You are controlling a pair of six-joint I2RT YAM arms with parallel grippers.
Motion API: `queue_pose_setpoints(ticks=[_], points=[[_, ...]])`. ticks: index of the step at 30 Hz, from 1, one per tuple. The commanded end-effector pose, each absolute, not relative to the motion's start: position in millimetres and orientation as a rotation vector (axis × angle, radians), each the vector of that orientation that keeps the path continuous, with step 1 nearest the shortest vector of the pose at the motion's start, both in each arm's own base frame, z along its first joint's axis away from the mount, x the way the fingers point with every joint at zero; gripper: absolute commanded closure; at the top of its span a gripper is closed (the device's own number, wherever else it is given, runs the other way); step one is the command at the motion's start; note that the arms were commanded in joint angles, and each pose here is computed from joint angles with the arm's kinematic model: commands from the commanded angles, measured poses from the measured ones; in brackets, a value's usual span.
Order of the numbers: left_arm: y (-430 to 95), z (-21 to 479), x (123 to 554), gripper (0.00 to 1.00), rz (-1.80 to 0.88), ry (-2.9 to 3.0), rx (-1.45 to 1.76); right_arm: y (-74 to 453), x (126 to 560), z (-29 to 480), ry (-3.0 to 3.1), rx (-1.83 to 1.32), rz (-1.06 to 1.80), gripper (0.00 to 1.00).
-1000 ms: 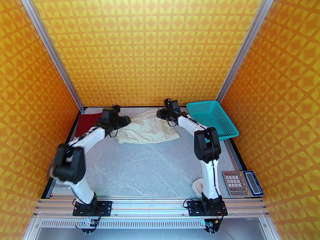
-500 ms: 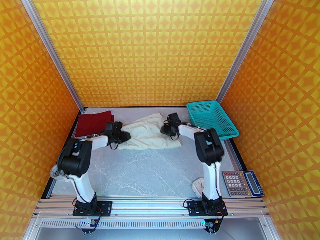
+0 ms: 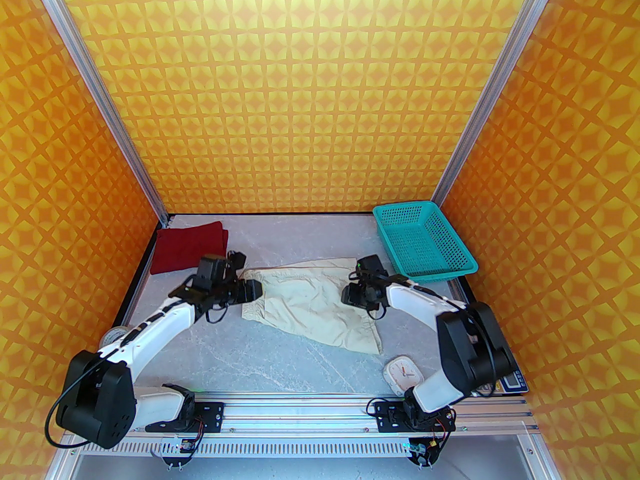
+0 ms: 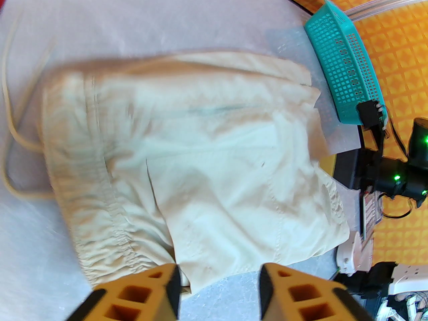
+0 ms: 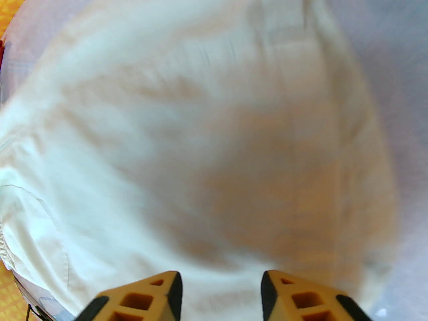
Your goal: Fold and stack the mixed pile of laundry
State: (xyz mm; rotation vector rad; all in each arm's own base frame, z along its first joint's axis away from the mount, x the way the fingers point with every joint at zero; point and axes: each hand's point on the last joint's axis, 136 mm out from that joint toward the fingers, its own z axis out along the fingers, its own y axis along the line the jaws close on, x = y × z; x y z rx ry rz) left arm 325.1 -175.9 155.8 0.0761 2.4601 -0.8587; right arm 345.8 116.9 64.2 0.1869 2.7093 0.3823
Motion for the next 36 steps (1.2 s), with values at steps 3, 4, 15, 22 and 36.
queue_pose_setpoints(ticks=[3, 4, 15, 22, 36], points=[[-155.2, 126.8, 352.6, 0.53, -0.633, 2.596, 0.187, 83.4, 395.4, 88.2, 2.634, 0.11, 0.152, 0.5], [-155.4, 121.8, 360.1, 0.51, -0.615, 2.611, 0.205, 79.8, 402.7, 85.1, 2.643, 0.097, 0.116, 0.5], [-152.1, 86.2, 413.6, 0.43, -0.464, 2.672, 0.27, 100.5, 454.9, 46.5, 2.701, -0.055, 0.252, 0.49], [-150.0, 78.7, 425.6, 0.47, -0.467, 2.671, 0.23, 100.8, 472.3, 42.2, 2.714, -0.056, 0.223, 0.67], [-118.8, 78.3, 438.3, 0.62, -0.409, 2.643, 0.005, 101.0, 490.1, 98.4, 2.605, -0.059, 0.216, 1.0]])
